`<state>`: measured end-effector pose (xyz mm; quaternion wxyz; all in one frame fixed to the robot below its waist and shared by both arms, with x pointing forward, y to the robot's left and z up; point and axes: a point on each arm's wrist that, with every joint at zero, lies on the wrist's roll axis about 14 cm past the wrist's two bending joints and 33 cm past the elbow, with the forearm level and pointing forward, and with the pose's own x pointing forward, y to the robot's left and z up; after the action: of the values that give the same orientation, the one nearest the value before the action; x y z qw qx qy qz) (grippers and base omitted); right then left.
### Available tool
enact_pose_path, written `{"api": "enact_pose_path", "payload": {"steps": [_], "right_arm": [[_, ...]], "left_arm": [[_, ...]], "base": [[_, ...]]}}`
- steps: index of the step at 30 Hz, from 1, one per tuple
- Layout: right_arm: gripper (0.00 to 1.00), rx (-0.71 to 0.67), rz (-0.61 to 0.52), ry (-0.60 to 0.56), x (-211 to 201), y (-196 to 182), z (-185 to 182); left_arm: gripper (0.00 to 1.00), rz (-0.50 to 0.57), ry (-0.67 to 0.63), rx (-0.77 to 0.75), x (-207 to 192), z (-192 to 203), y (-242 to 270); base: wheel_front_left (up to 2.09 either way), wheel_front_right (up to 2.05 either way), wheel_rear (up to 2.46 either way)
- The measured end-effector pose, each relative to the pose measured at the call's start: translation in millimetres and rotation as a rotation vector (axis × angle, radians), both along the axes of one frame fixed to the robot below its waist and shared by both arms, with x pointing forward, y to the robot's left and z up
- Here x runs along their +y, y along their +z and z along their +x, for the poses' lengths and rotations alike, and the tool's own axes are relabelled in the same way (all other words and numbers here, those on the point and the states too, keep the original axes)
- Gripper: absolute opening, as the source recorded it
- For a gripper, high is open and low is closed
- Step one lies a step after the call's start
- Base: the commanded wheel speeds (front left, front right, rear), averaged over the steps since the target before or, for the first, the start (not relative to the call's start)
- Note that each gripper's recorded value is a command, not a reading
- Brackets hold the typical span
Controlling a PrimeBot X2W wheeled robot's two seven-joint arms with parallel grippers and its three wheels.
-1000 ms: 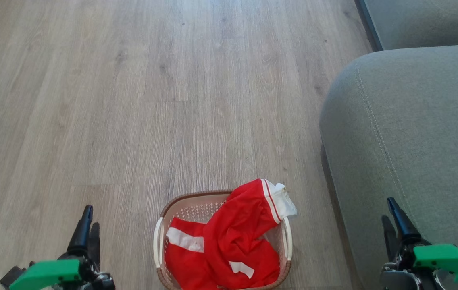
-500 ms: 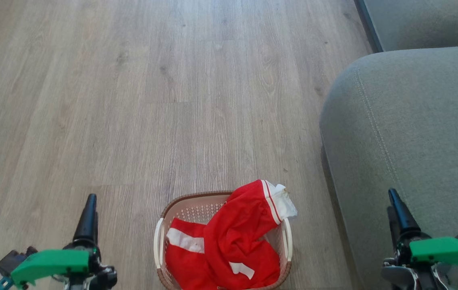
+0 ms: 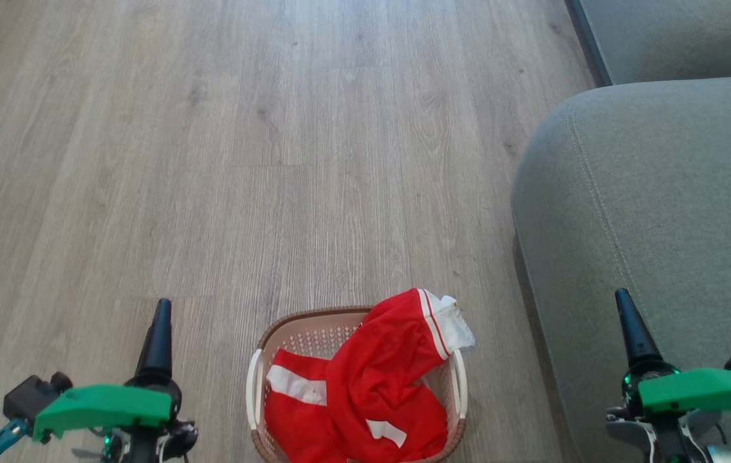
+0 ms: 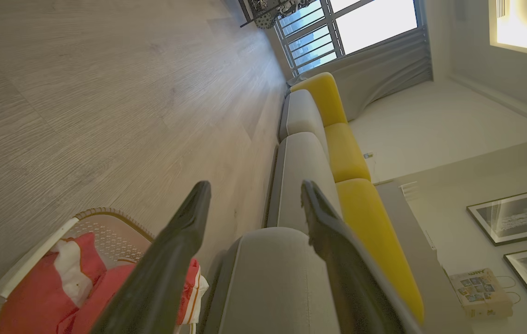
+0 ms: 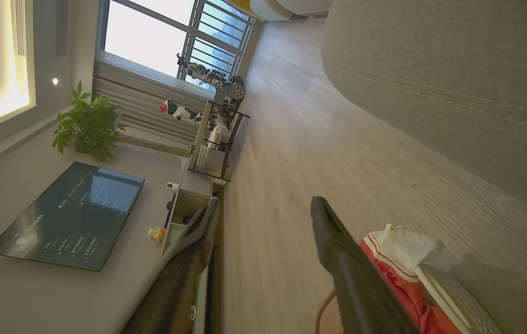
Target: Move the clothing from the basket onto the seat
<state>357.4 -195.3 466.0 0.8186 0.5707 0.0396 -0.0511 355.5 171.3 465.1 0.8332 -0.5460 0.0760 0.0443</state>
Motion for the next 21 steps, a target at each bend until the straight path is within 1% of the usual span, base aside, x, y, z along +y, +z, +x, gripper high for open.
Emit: {"api": "enact_pose_path", "payload": {"steps": [11, 21], "right_arm": [[1.00, -0.032, -0.178, 0.036, 7, 11, 2], [1.00, -0.052, -0.309, 0.065, 14, 15, 2]], "left_arm": [[1.00, 0.214, -0.044, -0.016, -9, -1, 5], [1.00, 0.362, -0.064, -0.023, -13, -7, 5]], "base": [[0.00, 0.00, 0.00], [0.00, 0.00, 0.00]]}}
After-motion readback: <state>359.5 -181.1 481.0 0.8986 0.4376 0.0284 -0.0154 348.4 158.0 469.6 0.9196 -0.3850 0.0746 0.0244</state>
